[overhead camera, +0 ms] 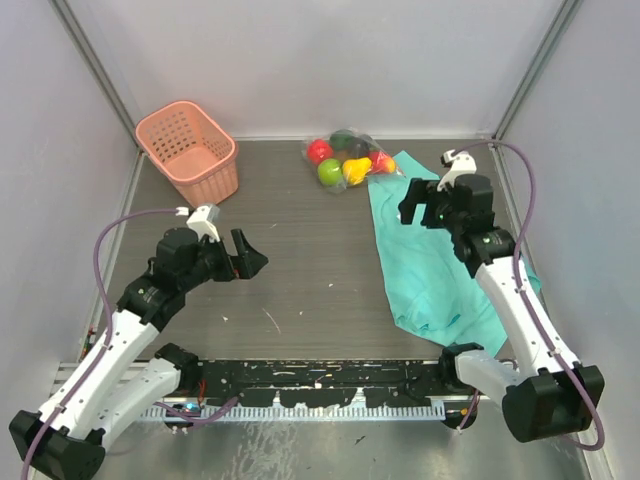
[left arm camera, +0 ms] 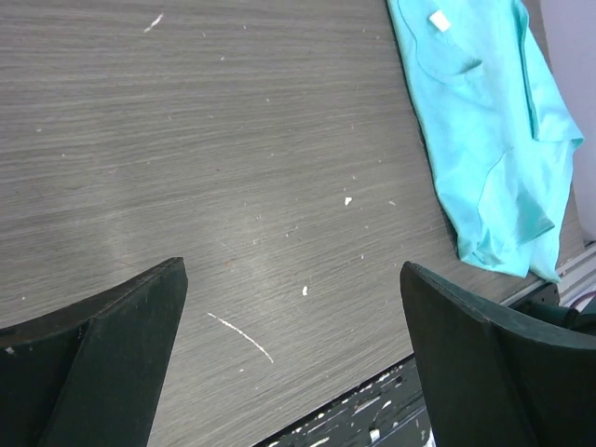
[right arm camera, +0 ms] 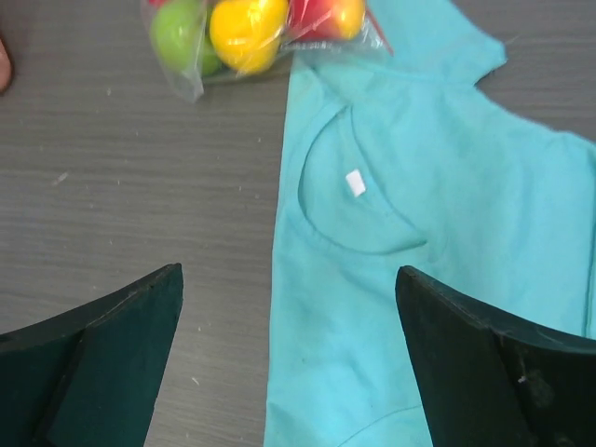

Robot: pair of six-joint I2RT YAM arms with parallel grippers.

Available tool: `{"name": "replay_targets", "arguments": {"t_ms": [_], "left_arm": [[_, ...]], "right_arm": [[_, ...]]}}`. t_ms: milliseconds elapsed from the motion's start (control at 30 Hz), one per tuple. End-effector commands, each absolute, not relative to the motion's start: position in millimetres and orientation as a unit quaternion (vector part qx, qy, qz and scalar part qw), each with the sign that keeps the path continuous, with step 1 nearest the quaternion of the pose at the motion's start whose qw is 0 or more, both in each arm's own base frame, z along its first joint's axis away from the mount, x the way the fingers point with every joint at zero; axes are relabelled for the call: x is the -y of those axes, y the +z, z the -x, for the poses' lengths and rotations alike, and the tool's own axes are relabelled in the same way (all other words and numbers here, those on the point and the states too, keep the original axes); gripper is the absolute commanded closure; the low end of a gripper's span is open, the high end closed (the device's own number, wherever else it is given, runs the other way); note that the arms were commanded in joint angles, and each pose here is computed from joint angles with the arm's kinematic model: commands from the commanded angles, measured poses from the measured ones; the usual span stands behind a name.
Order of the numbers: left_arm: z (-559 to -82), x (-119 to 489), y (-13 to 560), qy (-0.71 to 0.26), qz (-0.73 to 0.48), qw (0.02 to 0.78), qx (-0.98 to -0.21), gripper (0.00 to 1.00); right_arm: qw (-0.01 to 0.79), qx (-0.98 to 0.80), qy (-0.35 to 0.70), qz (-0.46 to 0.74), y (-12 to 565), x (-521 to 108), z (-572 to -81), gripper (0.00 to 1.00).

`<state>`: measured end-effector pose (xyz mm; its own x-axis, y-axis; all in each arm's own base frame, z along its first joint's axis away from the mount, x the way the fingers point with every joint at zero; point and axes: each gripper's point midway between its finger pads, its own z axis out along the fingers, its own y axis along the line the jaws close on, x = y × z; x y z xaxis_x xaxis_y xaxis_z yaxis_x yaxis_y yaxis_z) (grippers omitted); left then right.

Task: Open the zip-top bag and remove the fake food
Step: Pick up the zipper food storage bag at the center of the board.

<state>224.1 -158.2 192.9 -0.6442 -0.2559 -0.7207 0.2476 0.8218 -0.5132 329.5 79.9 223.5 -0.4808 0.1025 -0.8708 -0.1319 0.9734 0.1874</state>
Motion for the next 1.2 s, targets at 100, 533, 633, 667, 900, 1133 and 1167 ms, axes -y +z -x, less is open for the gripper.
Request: {"name": "replay_targets", "arguments": {"t_ms": [100, 533, 633, 667, 900, 1133, 1167], "left_arm": [[-235, 155, 241, -0.324, 0.013, 0.463, -0.825, 0.02], [-243, 173, 254, -0.408, 0.039, 0.466, -0.784, 0.02], [-243, 178, 251, -0.426, 0.043, 0.46, -0.778, 0.02], [-244, 180, 248, -0.43, 0.046, 0.457, -0.777, 0.02], [-247, 184, 230, -0.449, 0.063, 0.448, -0.771, 0.02], [-243, 187, 222, -0.467, 0.061, 0.449, -0.759, 0.02], [-243, 187, 222, -0.467, 0.059, 0.453, -0.757, 0.02]], "right_arm": [[0.563, -0.811, 0.152, 0.038, 296, -65, -350, 0.0], [0.543, -0.774, 0.253, 0.207, 285, -96, -377, 0.0], [0.522, -0.775, 0.289, 0.209, 274, -101, -397, 0.0], [0.522, -0.774, 0.295, 0.203, 272, -102, -407, 0.0], [0.505, -0.791, 0.332, 0.092, 221, -89, -495, 0.0], [0.478, -0.791, 0.379, -0.045, 164, -56, -570, 0.07], [0.475, -0.791, 0.381, -0.06, 158, -52, -576, 0.1]]}}
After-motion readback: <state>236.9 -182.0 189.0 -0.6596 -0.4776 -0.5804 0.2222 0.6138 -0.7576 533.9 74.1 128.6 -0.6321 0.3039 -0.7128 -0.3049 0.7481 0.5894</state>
